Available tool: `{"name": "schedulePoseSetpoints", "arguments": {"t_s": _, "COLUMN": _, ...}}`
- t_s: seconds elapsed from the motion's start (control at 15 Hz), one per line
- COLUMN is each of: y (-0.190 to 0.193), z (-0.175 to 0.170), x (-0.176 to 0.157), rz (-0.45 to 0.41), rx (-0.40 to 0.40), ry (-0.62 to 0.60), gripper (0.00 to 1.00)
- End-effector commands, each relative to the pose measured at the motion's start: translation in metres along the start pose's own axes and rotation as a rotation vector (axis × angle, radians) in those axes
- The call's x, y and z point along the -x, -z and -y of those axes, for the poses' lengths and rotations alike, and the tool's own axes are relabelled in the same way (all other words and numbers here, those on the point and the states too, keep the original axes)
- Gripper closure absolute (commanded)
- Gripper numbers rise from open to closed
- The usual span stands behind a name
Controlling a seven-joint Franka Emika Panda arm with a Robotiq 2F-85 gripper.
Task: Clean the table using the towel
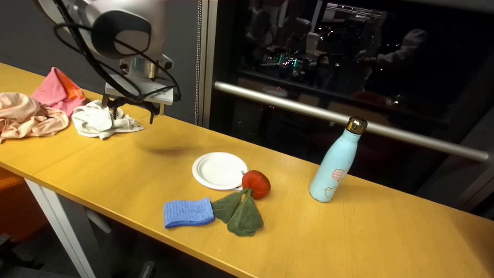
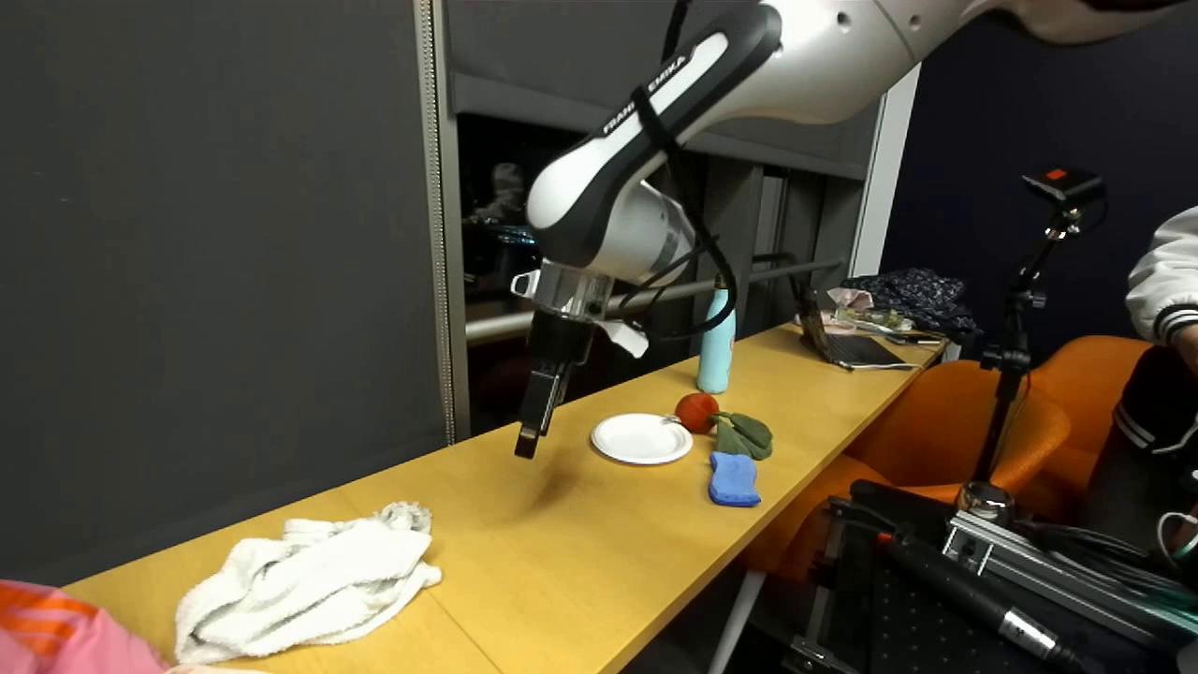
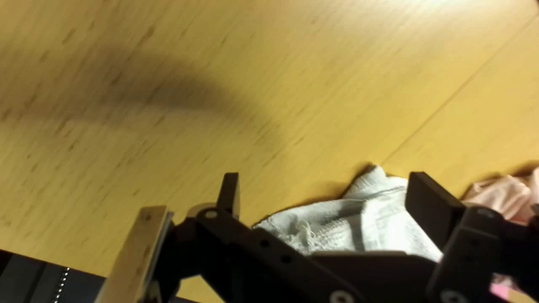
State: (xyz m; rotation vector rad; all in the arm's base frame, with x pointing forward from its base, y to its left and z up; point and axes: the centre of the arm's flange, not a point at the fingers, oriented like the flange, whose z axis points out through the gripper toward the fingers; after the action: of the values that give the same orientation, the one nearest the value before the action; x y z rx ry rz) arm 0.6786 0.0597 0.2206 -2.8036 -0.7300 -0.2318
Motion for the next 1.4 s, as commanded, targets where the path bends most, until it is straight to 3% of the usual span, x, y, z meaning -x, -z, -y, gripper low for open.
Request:
{"name": "schedulePoseSetpoints", "arguments": {"t_s": 0.0, "y": -0.049, "z": -0.017, "x": -0.074, "rz": 0.055, "rx": 0.086, "ry": 0.064, "gripper": 0.00}}
{"name": "schedulePoseSetpoints", "arguments": {"t_s": 0.47, "y": -0.104, "z": 0.009, "x": -0.156, "rz": 0.005, "rx": 0.191, "ry": 0.173, "gripper": 0.00}}
{"name": "schedulePoseSetpoints", "arguments": {"t_s": 0.87, "y": -0.119, "z": 0.043, "x": -0.205, "rz": -0.049, "rx": 0.183, "ry": 0.243, "gripper": 0.00}}
{"name": "schedulePoseSetpoints", "arguments": {"t_s": 1.33, "y": -0.135, "z": 0.080, "x": -0.231, "rz": 0.028, "rx": 0.105, "ry": 0.268, "gripper": 0.00}}
